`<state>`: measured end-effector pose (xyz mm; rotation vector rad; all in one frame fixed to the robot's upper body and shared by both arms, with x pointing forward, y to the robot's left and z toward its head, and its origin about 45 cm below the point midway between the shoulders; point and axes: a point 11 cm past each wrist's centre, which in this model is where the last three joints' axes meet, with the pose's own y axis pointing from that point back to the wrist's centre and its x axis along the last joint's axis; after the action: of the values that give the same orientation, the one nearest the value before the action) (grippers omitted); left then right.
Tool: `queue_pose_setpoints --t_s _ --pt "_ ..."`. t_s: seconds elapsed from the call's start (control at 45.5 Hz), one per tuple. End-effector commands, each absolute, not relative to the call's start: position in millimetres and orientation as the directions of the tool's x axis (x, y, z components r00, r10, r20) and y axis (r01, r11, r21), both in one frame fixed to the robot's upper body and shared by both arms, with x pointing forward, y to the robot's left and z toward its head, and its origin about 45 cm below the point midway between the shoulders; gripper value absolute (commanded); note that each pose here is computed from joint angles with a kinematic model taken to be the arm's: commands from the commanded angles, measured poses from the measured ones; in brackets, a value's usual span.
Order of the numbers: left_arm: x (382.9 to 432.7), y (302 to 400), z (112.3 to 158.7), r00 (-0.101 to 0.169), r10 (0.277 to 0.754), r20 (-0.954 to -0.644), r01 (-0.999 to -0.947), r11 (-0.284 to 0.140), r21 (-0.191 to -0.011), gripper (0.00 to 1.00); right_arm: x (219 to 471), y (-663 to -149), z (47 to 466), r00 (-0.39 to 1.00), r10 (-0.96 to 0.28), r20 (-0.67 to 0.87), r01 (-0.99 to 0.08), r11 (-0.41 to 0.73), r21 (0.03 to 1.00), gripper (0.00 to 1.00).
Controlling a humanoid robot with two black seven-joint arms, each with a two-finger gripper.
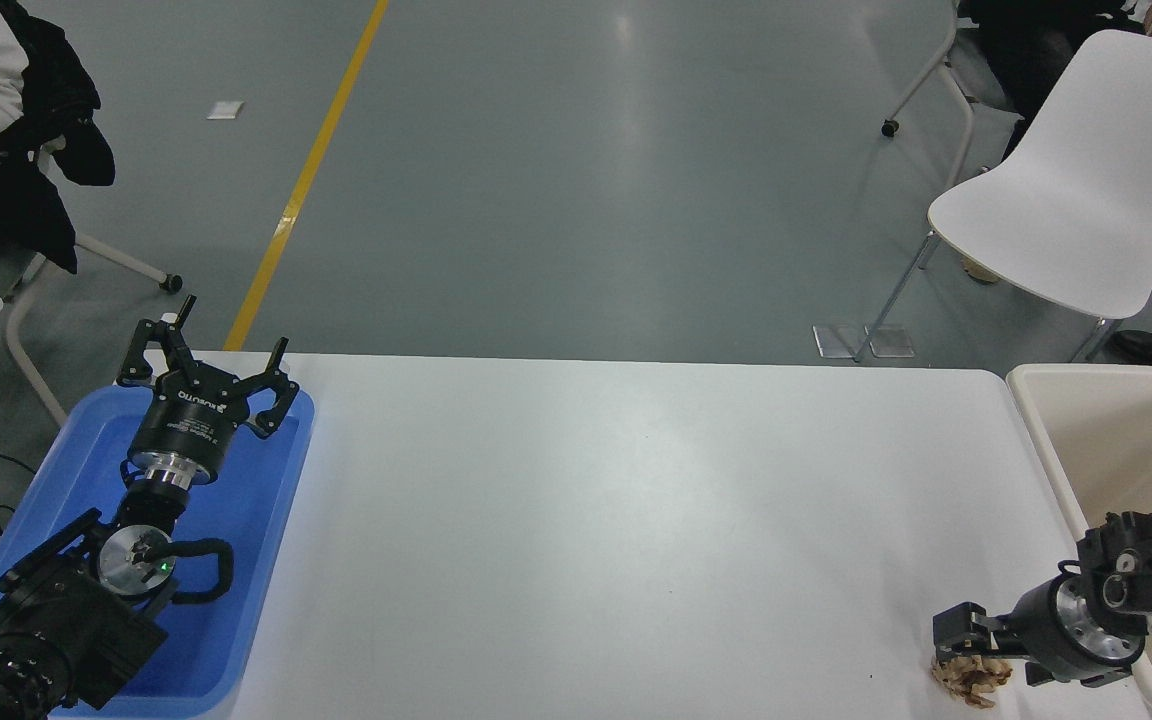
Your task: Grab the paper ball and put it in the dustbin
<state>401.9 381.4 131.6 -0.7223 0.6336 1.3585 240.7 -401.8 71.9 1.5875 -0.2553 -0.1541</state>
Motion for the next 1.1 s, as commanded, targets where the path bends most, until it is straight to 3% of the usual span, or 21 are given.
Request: queue_pose_setpoints --t_s 0.0,0.308,0.44,0.462,0.484,0.549,0.593,0.615,1.077 --pt "401.9 381.3 131.5 0.113 0.633 -0.766 -0.9936 0.067 -0.091 1.00 239 -396 65 0.963 -0.263 0.055 -0.066 -0.034 0.997 0.95" --pt "401.9 381.4 131.6 0.113 0.633 -0.766 -0.9935 0.066 -0.092 1.00 238 -391 55 0.966 -0.252 0.053 -0.063 -0.030 0.998 0.90" --pt "401.9 381.3 131.7 0.115 0.632 -0.766 -0.9934 0.067 -0.093 1.00 239 -394 52 0.960 -0.268 0.085 -0.094 -0.021 0.995 0.57" --pt "401.9 381.5 131.6 0.113 0.632 -0.767 -0.9936 0.065 -0.093 1.00 240 -395 52 0.959 -0.269 0.090 -0.098 -0.018 0.995 0.50" --pt "401.9 381.5 131.6 0.113 0.632 -0.767 -0.9936 0.065 -0.093 1.00 239 -395 51 0.957 -0.274 0.091 -0.100 -0.019 0.995 0.35" --pt "401.9 381.4 131.6 0.113 0.633 -0.766 -0.9935 0.066 -0.092 1.00 239 -395 51 0.955 -0.281 0.090 -0.099 -0.019 0.995 0.20" --pt "401.9 381.5 131.6 0.113 0.632 -0.767 -0.9936 0.065 -0.093 1.00 238 -396 51 0.955 -0.282 0.088 -0.097 -0.017 0.995 0.02" --pt "401.9 381.5 131.6 0.113 0.632 -0.767 -0.9936 0.065 -0.093 1.00 238 -396 51 0.955 -0.283 0.089 -0.097 -0.016 0.995 0.00" --pt "402.5 380.5 131.9 0.115 0.631 -0.767 -0.9934 0.067 -0.094 1.00 245 -426 83 0.929 -0.344 0.133 -0.139 0.006 0.990 0.00"
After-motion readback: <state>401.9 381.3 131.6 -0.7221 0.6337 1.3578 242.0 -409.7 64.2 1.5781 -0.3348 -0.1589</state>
